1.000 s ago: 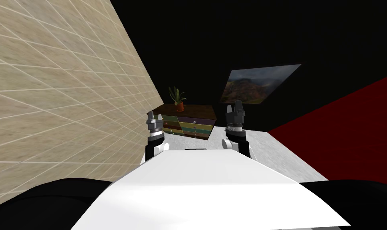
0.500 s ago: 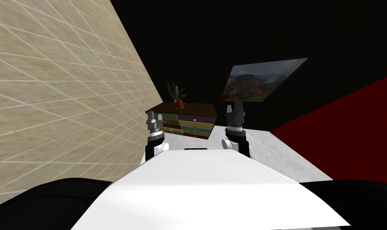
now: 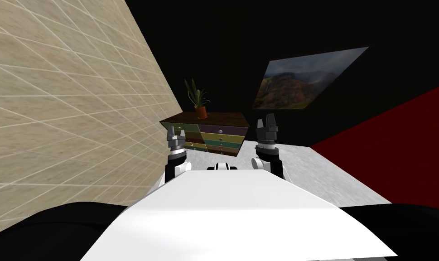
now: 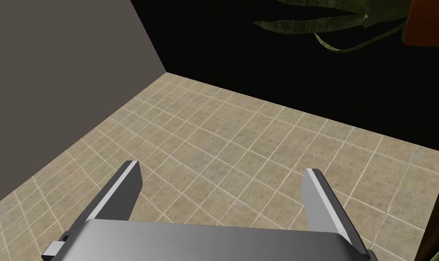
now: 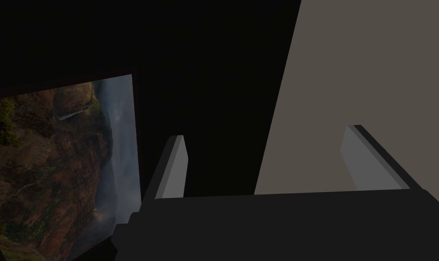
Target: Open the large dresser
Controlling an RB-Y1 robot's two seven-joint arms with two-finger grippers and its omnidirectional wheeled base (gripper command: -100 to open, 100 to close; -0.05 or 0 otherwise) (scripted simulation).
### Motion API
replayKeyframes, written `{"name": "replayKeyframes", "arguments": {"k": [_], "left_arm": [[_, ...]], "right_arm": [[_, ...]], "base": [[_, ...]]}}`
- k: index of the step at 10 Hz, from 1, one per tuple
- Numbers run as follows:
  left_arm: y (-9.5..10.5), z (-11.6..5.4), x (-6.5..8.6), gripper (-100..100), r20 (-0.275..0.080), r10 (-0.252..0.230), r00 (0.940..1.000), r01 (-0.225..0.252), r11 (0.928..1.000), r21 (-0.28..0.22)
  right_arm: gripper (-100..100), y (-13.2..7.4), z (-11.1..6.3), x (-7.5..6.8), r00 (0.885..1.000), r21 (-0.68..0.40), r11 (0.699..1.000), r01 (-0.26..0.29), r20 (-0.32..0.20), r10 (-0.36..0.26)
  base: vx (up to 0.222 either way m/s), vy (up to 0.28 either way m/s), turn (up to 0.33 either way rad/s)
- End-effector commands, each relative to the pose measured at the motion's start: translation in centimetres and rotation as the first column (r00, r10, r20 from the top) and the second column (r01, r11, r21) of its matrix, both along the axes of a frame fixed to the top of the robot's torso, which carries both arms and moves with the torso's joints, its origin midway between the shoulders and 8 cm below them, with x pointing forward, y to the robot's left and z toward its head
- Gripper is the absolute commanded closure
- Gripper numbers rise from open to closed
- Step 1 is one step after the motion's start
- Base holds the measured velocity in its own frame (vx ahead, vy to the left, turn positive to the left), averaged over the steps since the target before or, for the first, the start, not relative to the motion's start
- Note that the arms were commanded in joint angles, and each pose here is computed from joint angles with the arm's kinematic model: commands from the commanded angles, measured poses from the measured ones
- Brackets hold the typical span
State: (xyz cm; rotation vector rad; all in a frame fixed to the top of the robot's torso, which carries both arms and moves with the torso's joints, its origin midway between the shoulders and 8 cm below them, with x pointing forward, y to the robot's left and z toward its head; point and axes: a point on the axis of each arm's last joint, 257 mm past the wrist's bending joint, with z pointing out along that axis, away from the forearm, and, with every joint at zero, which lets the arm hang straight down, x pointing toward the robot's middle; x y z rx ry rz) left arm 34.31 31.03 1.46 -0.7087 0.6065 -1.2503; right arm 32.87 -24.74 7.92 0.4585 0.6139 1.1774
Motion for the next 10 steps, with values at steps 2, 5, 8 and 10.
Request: {"name": "replayKeyframes", "arguments": {"k": [2,5,8,10], "left_arm": [[-0.6,-1.7,1.3,-100,-0.053,-0.032,0.9981,0.036,0.9975,0.061],[-0.7,-4.7,3.0,-100,-0.125,-0.045,0.9912,0.057,0.994,0.094],[-0.6,-7.0,4.1,-100,-0.174,-0.044,0.9838,0.062,0.9934,0.097],[-0.5,-8.5,4.8,-100,-0.204,-0.041,0.9782,0.061,0.9939,0.092]], "right_arm": [[0,0.0,0.0,0.0,1.0,0.0,1.0,0.0,0.0,0.0],[0,0.0,0.0,0.0,1.0,0.0,1.0,0.0,0.0,0.0],[0,0.0,0.0,0.0,1.0,0.0,1.0,0.0,0.0,0.0],[0,0.0,0.0,0.0,1.0,0.0,1.0,0.0,0.0,0.0]], "base": [[0.026,-0.05,-0.012],[0.06,-0.082,-0.024],[0.042,-0.073,-0.018],[0.032,-0.052,-0.019]]}}
